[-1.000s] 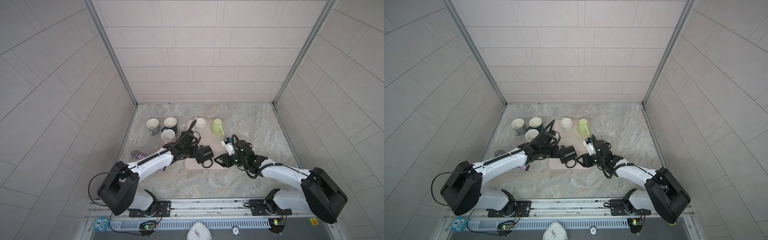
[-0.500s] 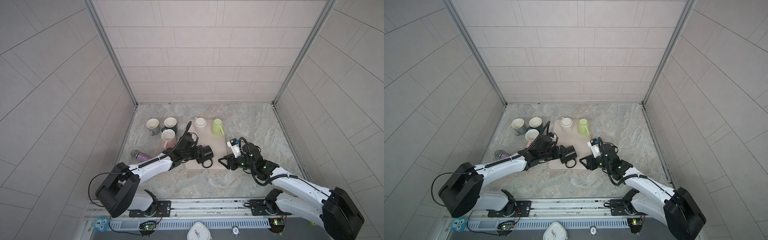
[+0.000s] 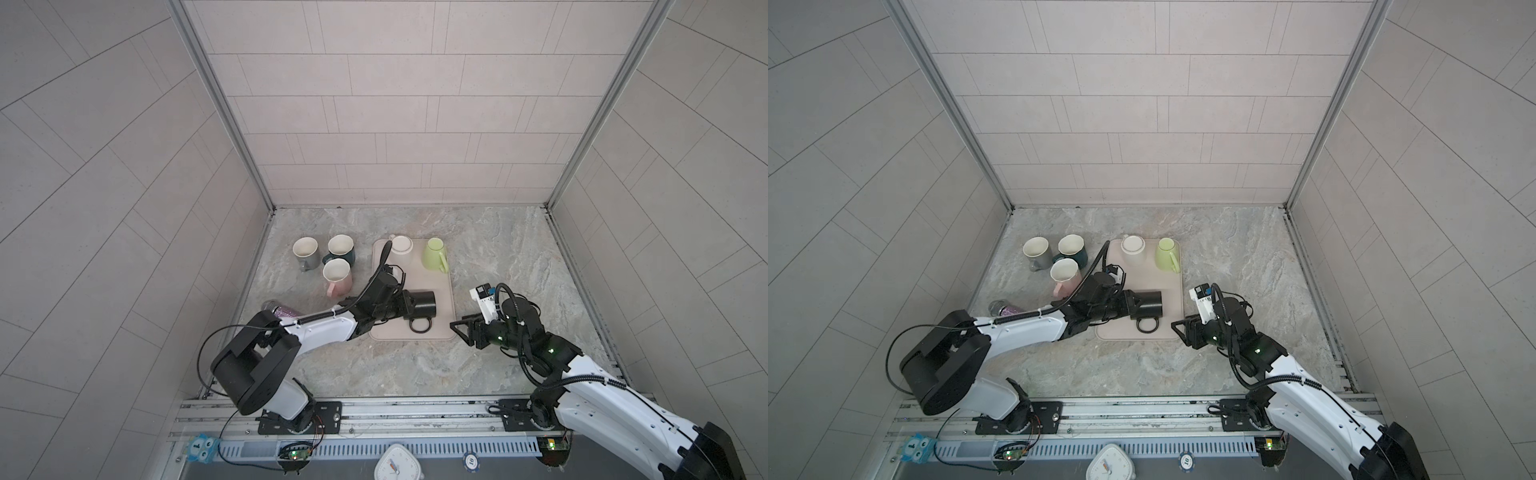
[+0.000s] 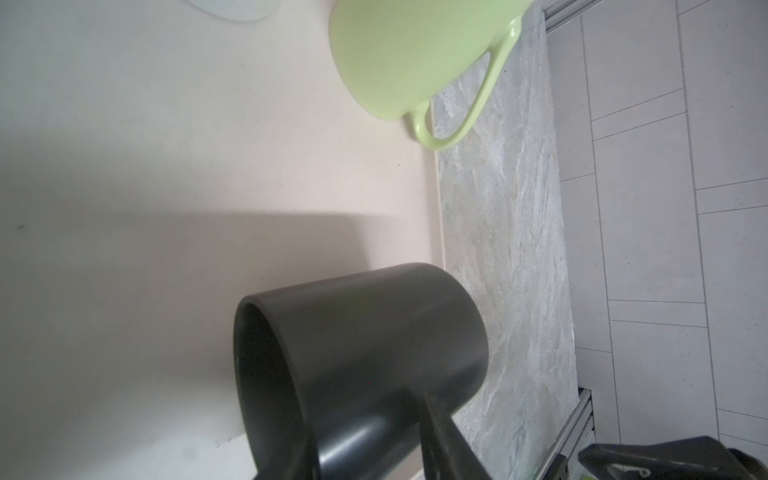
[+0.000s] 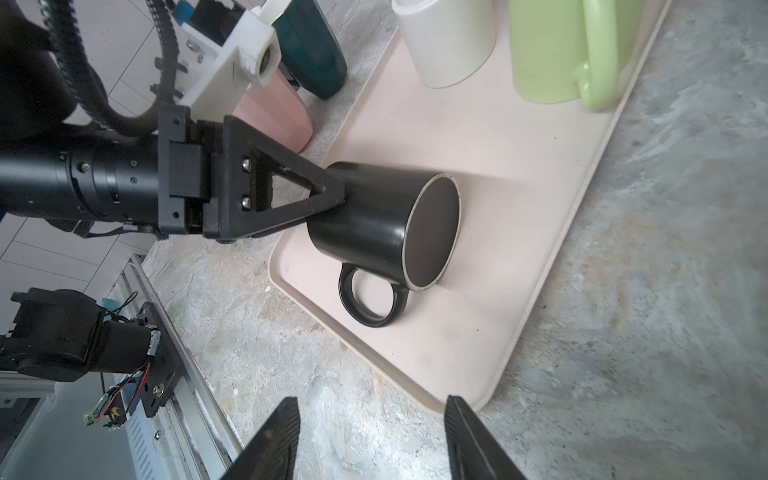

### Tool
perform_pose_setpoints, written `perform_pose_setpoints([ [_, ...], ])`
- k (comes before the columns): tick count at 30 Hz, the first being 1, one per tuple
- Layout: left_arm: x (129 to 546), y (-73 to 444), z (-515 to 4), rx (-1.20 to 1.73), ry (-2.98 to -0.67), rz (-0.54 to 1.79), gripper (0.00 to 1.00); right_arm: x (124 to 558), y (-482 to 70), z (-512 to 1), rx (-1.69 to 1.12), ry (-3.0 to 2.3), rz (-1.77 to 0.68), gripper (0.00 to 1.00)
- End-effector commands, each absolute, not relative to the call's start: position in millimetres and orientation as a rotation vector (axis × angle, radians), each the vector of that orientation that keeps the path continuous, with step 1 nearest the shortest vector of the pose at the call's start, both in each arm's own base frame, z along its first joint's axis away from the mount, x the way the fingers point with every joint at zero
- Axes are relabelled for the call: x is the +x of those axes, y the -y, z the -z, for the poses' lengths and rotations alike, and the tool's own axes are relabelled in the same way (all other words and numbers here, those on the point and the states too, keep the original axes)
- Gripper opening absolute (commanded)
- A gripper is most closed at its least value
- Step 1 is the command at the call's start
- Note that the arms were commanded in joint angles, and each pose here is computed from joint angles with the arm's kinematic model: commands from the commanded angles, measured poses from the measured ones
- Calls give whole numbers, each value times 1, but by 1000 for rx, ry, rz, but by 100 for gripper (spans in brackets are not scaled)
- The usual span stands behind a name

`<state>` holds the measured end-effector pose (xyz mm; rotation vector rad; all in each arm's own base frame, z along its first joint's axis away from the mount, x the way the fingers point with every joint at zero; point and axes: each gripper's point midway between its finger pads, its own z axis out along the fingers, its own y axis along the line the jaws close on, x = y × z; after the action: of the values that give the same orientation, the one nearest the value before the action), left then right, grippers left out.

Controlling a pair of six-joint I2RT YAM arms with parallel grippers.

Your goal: Turn the mug right side up

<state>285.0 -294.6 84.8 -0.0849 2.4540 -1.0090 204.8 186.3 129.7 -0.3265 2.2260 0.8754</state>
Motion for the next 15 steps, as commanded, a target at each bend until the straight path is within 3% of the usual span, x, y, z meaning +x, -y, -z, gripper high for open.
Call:
perform_pose_setpoints([
  [1, 289, 318, -90, -34, -2421, 1126, 44, 199, -176, -122, -322, -2252, -838, 57],
  [3, 290, 327, -88, -44, -2398, 1197, 42, 197, -173, -122, -317, -2248, -842, 57],
  [5, 292, 336, -89, -45, -2365, 1265, 34, 195, -171, -123, -306, -2242, -846, 57],
  [8, 292, 342, -91, -19, -2352, 1267, 15, 192, -170, -123, -303, -2239, -854, 57],
  [13, 291, 343, -99, 61, -2379, 1171, 1, 190, -166, -124, -293, -2236, -849, 57],
  [15, 292, 343, -100, 66, -2389, 1150, 0, 189, -166, -125, -290, -2231, -850, 57],
])
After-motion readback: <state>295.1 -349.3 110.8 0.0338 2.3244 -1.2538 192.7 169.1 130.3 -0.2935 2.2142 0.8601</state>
